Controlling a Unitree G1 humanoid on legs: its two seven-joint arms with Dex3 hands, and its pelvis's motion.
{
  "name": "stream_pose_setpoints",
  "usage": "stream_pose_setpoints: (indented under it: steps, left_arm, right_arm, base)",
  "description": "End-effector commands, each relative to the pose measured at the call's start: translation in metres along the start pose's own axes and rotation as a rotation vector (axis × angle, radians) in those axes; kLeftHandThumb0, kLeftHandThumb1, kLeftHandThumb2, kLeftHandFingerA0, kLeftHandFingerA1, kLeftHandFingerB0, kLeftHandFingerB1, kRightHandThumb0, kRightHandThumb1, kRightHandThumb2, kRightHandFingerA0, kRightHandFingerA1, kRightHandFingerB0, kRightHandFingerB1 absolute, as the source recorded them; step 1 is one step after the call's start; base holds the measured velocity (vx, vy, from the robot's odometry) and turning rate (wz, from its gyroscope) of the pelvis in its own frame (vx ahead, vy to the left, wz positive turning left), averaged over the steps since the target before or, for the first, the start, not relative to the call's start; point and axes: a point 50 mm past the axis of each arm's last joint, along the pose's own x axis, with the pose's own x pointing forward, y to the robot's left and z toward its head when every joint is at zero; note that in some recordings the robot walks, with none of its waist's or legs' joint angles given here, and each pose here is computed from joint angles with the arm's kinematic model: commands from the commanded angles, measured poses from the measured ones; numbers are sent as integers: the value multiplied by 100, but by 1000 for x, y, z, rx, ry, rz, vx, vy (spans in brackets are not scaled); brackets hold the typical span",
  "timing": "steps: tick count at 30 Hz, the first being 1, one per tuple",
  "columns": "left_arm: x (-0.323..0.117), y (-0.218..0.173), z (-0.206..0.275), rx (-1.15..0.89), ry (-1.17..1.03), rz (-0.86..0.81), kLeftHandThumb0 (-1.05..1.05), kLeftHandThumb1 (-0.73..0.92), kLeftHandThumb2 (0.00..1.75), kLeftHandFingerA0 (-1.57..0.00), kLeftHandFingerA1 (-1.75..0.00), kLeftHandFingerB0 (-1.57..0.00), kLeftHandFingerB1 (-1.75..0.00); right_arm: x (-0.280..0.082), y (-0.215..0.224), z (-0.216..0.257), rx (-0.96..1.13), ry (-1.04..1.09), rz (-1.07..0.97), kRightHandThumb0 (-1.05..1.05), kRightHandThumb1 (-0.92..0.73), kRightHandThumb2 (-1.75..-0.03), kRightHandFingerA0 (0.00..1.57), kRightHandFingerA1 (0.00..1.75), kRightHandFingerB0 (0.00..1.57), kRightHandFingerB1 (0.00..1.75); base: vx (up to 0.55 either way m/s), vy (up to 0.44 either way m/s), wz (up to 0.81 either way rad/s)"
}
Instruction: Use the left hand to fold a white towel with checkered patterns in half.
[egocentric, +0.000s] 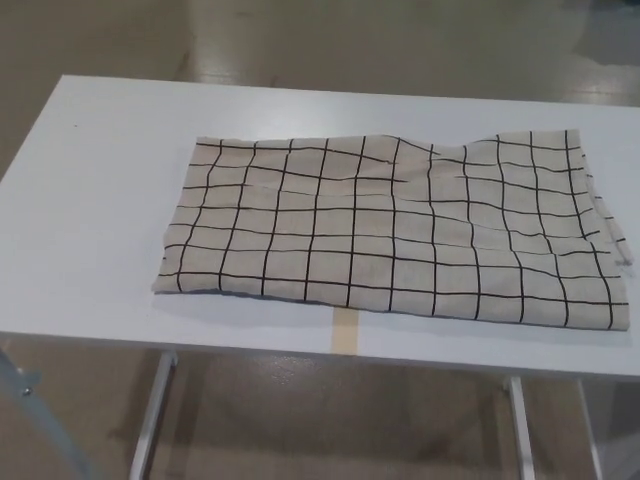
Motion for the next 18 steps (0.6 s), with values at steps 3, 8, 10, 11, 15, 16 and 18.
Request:
stream_pose_setpoints:
  steps: [3, 8, 10, 11, 15, 16, 18]
  left_arm:
    - [-6, 6, 22, -44, -220, 55, -40, 28, 69, -2, -34, -2, -33]
    - [-17, 11, 40, 22, -390, 8, -62, 35, 78, 0, -10, 0, -23]
    - [-25, 12, 53, 56, -505, -17, -68, 40, 79, 0, 0, 0, -18]
    - [-28, 12, 60, 64, -557, -19, -69, 41, 80, 0, 0, 0, -20]
    - [-49, 11, 97, 139, -806, -6, -79, 49, 81, 0, 0, 0, -19]
    - [-53, 10, 108, 156, -867, -2, -79, 49, 81, 0, 0, 0, -17]
    - [-58, 8, 120, 172, -929, 1, -79, 49, 81, 0, 0, 0, -17]
  right_arm:
    - [-10, -6, 24, 126, -252, -125, -39, -76, -64, 19, 28, 14, 27]
    - [-18, 2, 22, 136, -282, -71, -25, -68, -111, 0, 48, 0, 48]
    - [-20, 6, 21, 136, -286, -40, -26, -68, -111, 0, 48, 0, 48]
    - [-20, 7, 21, 131, -288, -33, -26, -67, -111, 0, 48, 0, 49]
    - [-19, 5, 20, 101, -289, -14, -26, -67, -111, 0, 49, 0, 49]
    - [-17, 6, 22, 100, -294, -13, -26, -67, -111, 0, 49, 0, 49]
    - [-15, 7, 25, 99, -300, -11, -26, -67, -111, 0, 49, 0, 49]
  base:
    - [0, 0, 0]
    - [0, 0, 0]
    - [0, 0, 0]
    - [0, 0, 0]
    - [0, 0, 0]
    - [0, 0, 0]
    - [0, 0, 0]
